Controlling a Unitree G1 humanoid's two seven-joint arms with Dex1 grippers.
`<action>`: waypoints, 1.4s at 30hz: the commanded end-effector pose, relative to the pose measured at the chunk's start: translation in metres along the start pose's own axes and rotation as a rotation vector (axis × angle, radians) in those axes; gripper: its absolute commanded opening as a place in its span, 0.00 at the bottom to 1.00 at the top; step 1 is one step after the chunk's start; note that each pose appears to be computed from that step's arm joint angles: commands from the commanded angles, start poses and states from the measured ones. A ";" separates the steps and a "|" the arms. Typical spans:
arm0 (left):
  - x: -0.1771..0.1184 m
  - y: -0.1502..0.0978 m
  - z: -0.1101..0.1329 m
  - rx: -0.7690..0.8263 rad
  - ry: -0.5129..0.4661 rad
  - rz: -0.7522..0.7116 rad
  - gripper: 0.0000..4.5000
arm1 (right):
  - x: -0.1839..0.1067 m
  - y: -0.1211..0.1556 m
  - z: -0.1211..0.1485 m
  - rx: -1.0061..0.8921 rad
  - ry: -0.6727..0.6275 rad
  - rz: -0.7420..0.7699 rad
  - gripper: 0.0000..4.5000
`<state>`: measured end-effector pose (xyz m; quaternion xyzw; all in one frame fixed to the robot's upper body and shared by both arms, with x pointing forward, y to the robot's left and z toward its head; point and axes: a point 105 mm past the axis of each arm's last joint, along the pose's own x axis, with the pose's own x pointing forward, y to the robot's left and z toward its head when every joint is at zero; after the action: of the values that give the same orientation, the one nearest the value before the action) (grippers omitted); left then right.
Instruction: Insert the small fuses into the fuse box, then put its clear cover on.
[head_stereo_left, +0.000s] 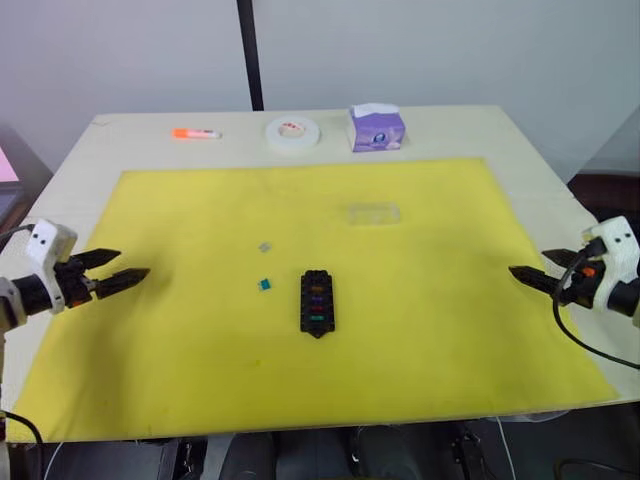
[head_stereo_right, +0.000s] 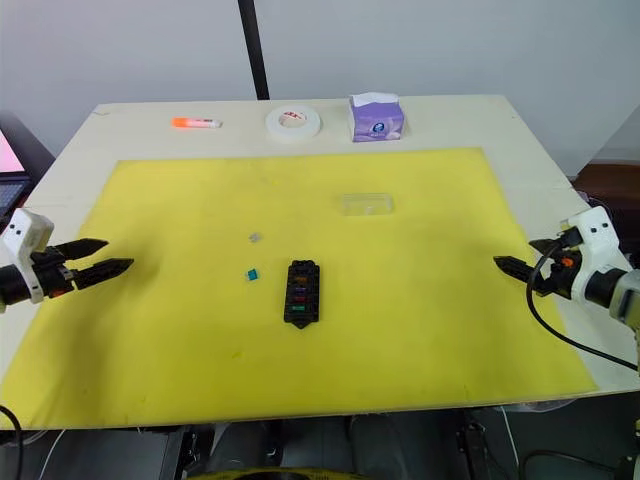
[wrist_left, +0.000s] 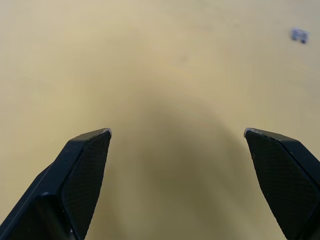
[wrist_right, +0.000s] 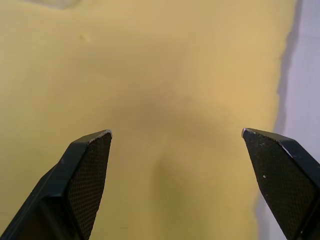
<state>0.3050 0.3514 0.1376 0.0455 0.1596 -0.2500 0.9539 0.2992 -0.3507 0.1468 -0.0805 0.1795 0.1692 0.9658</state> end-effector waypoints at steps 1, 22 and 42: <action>-0.003 0.004 0.010 0.040 -0.017 0.007 1.00 | -0.004 -0.007 0.019 -0.040 -0.073 -0.046 0.99; 0.082 -0.127 0.018 0.090 0.153 -0.716 1.00 | 0.038 0.207 0.107 -0.262 -0.075 0.684 0.99; 0.117 -0.173 -0.011 0.083 0.239 -0.929 0.73 | 0.027 0.265 0.081 -0.283 -0.025 0.815 1.00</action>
<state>0.3203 0.1565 0.1036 0.0457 0.2353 -0.6372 0.7325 0.2555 -0.0779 0.1789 -0.1263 0.1781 0.5618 0.7980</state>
